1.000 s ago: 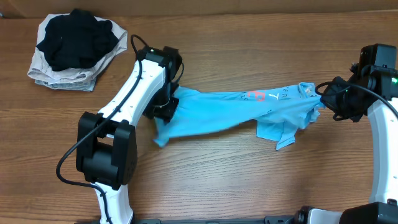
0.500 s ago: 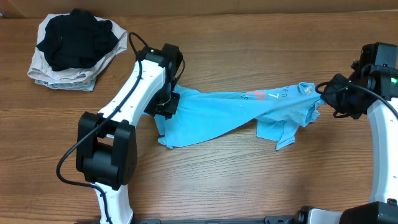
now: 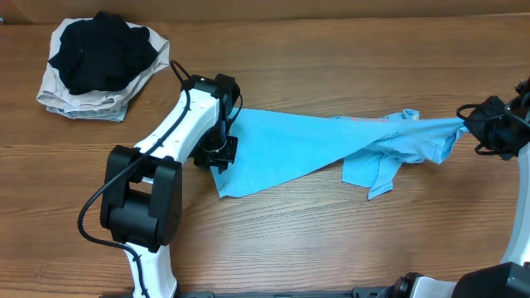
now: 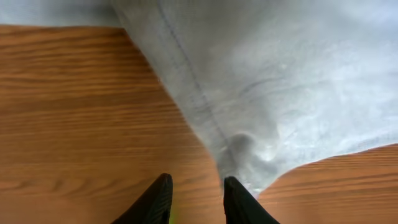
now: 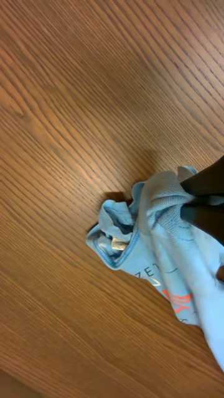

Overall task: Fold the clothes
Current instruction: 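Lower the left gripper to lay the shirt's left side flat on the table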

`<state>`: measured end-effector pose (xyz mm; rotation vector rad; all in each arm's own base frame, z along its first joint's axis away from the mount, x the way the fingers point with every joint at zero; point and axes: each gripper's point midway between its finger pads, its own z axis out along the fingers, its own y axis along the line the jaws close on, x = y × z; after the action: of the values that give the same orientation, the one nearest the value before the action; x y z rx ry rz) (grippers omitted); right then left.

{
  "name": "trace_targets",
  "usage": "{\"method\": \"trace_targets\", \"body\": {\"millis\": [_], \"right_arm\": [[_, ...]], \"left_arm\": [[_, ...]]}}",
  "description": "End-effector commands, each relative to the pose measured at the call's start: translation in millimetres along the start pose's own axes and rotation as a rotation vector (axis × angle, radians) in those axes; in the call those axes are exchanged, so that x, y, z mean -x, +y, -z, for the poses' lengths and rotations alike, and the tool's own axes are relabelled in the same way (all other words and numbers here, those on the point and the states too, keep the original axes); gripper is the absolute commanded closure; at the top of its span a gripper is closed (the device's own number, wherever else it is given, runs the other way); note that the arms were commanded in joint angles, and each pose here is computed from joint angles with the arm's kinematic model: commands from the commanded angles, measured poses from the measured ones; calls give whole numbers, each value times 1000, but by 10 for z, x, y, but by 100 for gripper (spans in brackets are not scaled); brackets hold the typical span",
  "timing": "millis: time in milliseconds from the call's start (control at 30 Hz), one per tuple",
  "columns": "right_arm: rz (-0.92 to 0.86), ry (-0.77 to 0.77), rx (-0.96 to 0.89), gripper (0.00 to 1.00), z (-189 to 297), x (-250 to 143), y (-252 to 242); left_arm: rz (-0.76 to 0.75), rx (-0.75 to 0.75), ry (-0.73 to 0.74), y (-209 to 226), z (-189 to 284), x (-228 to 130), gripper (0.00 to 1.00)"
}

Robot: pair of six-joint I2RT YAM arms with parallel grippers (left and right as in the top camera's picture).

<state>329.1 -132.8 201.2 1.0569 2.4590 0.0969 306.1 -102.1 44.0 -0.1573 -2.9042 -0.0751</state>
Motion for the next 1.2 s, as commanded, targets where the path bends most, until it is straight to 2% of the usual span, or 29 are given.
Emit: {"method": "trace_targets", "body": {"millis": [0, 200, 300, 467, 767, 967, 1067, 1167], "right_arm": [[0, 1, 15, 96, -6, 3, 26], [0, 10, 11, 96, -6, -19, 16], [0, 11, 11, 96, -6, -21, 16], [0, 11, 11, 96, -6, -22, 16], [0, 12, 14, 96, -6, -23, 21], [0, 12, 14, 96, -6, -22, 22], [0, 11, 14, 96, -6, -20, 22], [0, 9, 15, 96, -6, -16, 25]], "left_arm": [[-55, -136, 12, -239, -21, -12, 68], [-120, -168, 43, -346, -24, -109, 46], [-118, -165, 69, -337, -73, -175, 40], [-113, -156, 111, -303, -265, -298, 38], [-63, -90, 73, -190, -505, -243, 38], [-50, -82, 8, -188, -577, -102, 43], [-53, -89, 7, -231, -619, -117, 49], [-75, -91, 23, -302, -649, -183, 62]]}}
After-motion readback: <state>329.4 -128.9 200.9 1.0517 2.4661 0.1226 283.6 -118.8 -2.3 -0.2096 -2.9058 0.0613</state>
